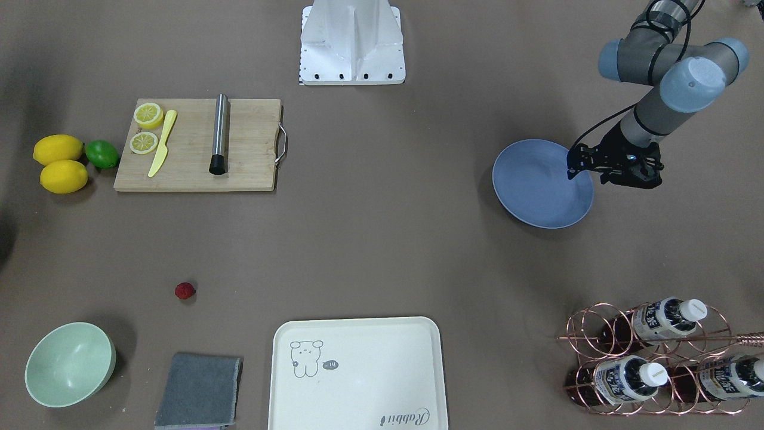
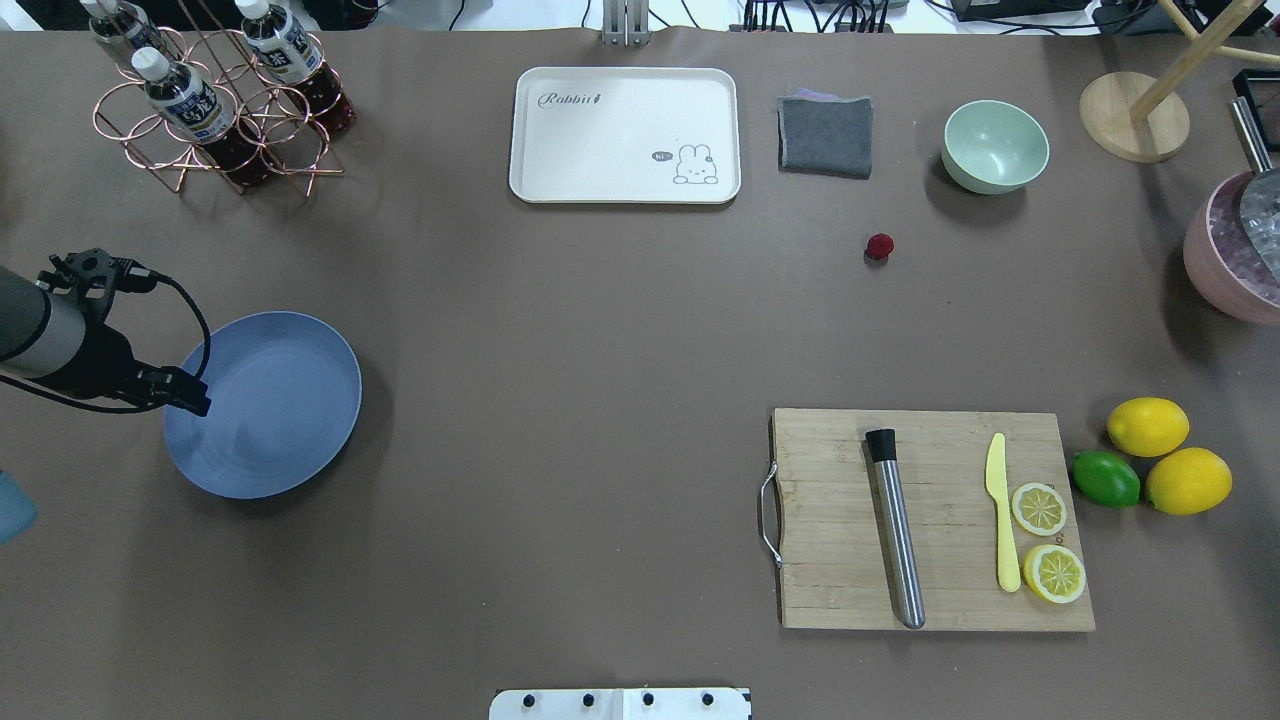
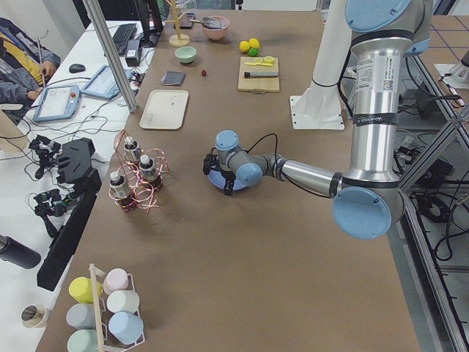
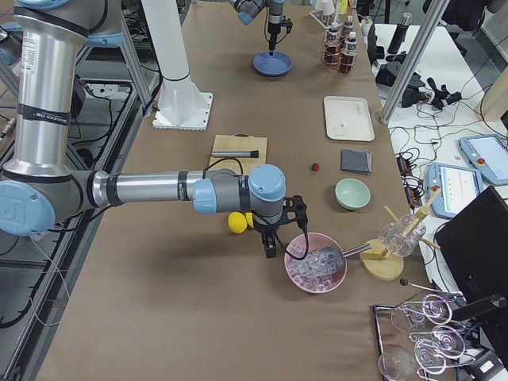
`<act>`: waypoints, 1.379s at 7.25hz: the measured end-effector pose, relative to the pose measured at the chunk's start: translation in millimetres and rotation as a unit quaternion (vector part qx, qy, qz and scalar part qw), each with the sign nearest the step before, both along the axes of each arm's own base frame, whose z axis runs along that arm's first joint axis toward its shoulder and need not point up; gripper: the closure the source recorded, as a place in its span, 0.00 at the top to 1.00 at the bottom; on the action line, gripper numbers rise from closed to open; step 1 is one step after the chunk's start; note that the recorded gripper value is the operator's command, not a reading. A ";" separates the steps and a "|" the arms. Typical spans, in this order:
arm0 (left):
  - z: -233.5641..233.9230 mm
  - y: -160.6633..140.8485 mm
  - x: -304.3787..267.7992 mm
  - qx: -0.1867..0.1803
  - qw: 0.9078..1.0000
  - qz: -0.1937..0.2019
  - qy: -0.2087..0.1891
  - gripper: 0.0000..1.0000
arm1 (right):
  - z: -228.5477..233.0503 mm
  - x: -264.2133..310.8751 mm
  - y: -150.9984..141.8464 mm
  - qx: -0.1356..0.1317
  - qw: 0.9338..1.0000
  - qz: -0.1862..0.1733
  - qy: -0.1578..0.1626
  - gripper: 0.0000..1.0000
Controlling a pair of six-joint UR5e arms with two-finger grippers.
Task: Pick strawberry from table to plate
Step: 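Reach the left gripper to the blue plate rim and grip it, then drag the blue plate to center with left gripper while right reaches for strawberry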
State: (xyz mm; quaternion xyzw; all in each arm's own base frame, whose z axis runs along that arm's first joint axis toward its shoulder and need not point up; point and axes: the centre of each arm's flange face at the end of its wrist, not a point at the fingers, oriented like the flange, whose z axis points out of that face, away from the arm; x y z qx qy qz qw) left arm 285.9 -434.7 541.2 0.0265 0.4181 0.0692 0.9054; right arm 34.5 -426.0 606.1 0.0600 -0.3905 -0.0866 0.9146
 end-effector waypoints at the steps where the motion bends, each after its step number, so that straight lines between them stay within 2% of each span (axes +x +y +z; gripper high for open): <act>1: 5.9 -0.2 0.8 0.000 1.000 -0.001 0.002 0.69 | -0.9 -0.1 -0.7 0.001 1.000 0.000 0.000 1.00; 2: 11.7 -0.5 1.4 -0.001 1.000 -0.002 0.002 0.54 | -2.0 -0.1 -1.7 0.001 1.000 0.000 0.000 1.00; 3: 15.5 -0.8 1.8 -0.002 1.000 -0.002 0.001 0.05 | -3.1 -0.2 -2.7 0.002 1.000 0.000 -0.001 1.00; 4: 16.5 -0.8 2.1 -0.005 1.000 -0.004 0.001 0.00 | -3.7 -0.2 -3.4 0.003 1.000 0.000 -0.001 1.00; 7: 8.1 -2.3 4.4 -0.020 1.000 -0.017 0.009 0.00 | -7.2 -0.5 -5.4 0.002 1.000 0.003 -0.001 0.99; 8: -3.3 -1.8 4.5 -0.021 0.999 -0.022 0.017 0.00 | -17.1 -6.2 -12.4 -0.005 1.000 0.015 -0.007 0.99; 9: -26.1 -1.0 6.2 -0.029 0.999 -0.026 0.037 0.00 | -37.3 -23.8 -28.8 -0.020 0.999 0.030 -0.019 0.99; 10: -62.8 -4.8 15.0 -0.055 0.996 -0.032 0.069 0.00 | -68.1 -57.9 -53.3 -0.034 0.998 0.037 -0.030 0.99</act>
